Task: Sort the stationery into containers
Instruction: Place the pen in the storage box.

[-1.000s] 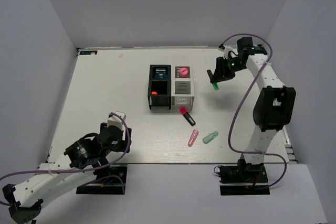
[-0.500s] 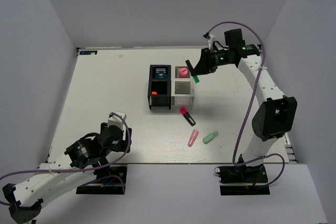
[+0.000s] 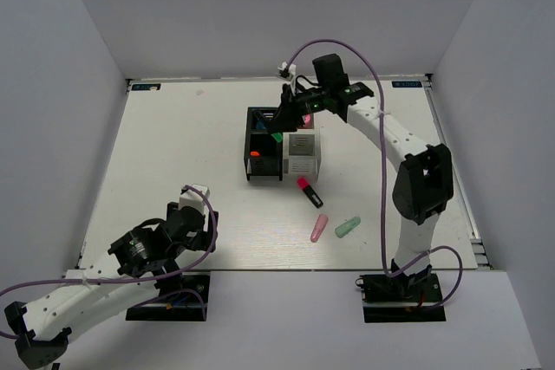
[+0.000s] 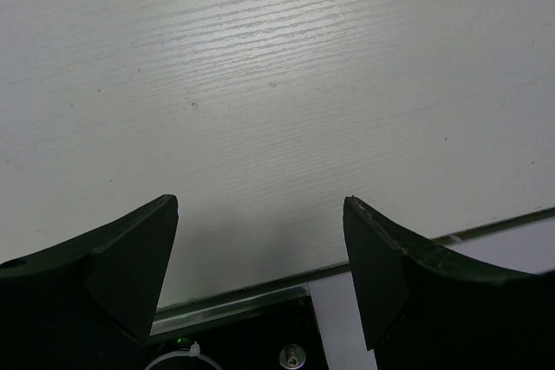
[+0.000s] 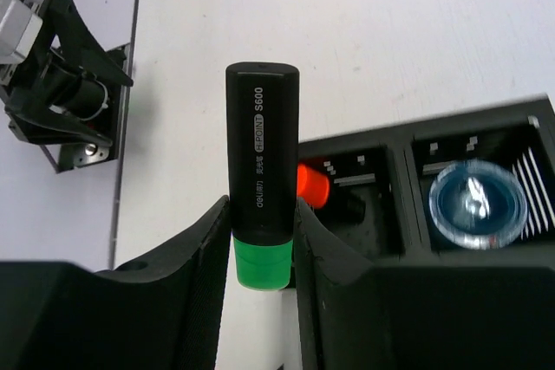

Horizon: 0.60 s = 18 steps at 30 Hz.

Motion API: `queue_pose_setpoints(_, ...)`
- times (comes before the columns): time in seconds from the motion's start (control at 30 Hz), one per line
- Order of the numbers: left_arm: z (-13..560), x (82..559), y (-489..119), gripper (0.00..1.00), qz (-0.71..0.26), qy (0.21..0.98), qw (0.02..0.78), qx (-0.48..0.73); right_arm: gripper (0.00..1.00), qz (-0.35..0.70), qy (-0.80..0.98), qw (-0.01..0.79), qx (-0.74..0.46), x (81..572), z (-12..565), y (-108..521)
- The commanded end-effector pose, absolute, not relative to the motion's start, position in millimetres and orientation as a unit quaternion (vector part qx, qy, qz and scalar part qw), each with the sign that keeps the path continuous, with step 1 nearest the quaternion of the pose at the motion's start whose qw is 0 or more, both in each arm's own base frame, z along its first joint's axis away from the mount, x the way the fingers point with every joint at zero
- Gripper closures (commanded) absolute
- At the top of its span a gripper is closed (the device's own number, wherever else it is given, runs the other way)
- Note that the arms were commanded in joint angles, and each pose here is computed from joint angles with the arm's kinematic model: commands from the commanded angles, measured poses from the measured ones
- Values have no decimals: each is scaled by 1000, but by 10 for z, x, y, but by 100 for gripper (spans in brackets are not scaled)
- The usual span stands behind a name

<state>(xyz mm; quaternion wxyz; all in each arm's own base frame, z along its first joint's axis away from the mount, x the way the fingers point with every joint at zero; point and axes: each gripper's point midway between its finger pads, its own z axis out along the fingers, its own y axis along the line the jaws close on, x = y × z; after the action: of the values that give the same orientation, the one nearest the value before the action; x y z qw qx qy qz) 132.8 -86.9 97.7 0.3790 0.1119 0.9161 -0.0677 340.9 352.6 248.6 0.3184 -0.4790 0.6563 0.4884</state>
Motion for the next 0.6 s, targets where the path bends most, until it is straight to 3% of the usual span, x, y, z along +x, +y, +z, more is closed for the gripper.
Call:
queue_pose_setpoints(0.0,976,1356,-865,13,-64,915,383,107,100,492,566,373,-546,3469,2514,3705)
queue_pose_setpoints(0.57,985,1359,-868,13,-67,914,386,107,100,422,559,399,-592,3719,1932,3997)
